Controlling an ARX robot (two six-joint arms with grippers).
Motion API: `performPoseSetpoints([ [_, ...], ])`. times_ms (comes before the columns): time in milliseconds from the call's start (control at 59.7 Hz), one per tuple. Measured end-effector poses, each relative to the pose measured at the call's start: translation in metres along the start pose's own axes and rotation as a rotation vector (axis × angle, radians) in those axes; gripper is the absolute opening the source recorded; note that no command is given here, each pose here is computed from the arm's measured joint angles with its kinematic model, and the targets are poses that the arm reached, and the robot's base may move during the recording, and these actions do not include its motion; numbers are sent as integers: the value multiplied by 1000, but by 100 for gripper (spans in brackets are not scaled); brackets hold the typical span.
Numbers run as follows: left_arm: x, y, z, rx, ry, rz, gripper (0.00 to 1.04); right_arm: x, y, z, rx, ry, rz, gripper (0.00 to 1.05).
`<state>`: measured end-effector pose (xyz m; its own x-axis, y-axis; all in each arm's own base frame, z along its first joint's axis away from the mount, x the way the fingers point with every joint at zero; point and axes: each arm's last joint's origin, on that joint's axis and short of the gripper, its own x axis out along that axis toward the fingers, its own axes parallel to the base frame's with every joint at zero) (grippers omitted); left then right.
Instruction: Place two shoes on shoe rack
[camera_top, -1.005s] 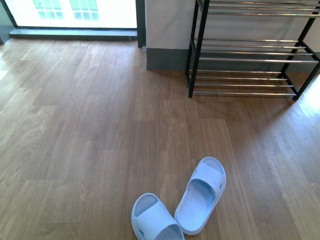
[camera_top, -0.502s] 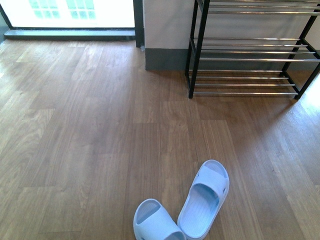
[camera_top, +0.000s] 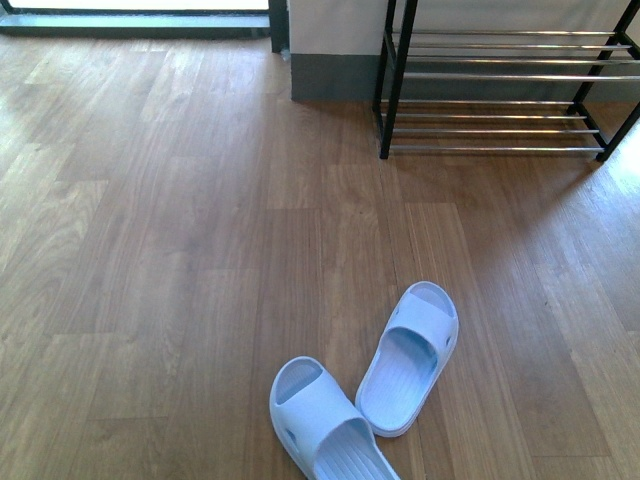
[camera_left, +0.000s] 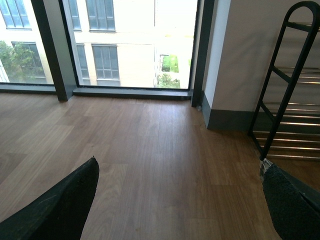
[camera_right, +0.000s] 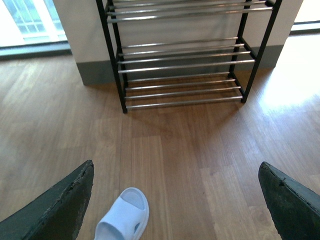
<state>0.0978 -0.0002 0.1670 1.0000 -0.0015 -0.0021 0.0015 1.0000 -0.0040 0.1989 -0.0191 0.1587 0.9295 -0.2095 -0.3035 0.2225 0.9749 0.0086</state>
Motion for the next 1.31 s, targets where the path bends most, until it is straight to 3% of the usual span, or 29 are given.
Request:
performPoseSetpoints([
  [117,0,0,0,0,0,0,95,46,5,-18,-39,143,11,96],
  [268,0,0,0,0,0,0,95,117,12,-68,-108,383,12,96],
  [435,0,0,0,0,0,0,95,164,17,-114,-165,521,16,96],
  [787,0,0,0,0,0,0,95,204,34,-197,-287,723,67,96],
  [1306,0,0,0,0,0,0,95,231,58,-230,-311,789,136,96],
])
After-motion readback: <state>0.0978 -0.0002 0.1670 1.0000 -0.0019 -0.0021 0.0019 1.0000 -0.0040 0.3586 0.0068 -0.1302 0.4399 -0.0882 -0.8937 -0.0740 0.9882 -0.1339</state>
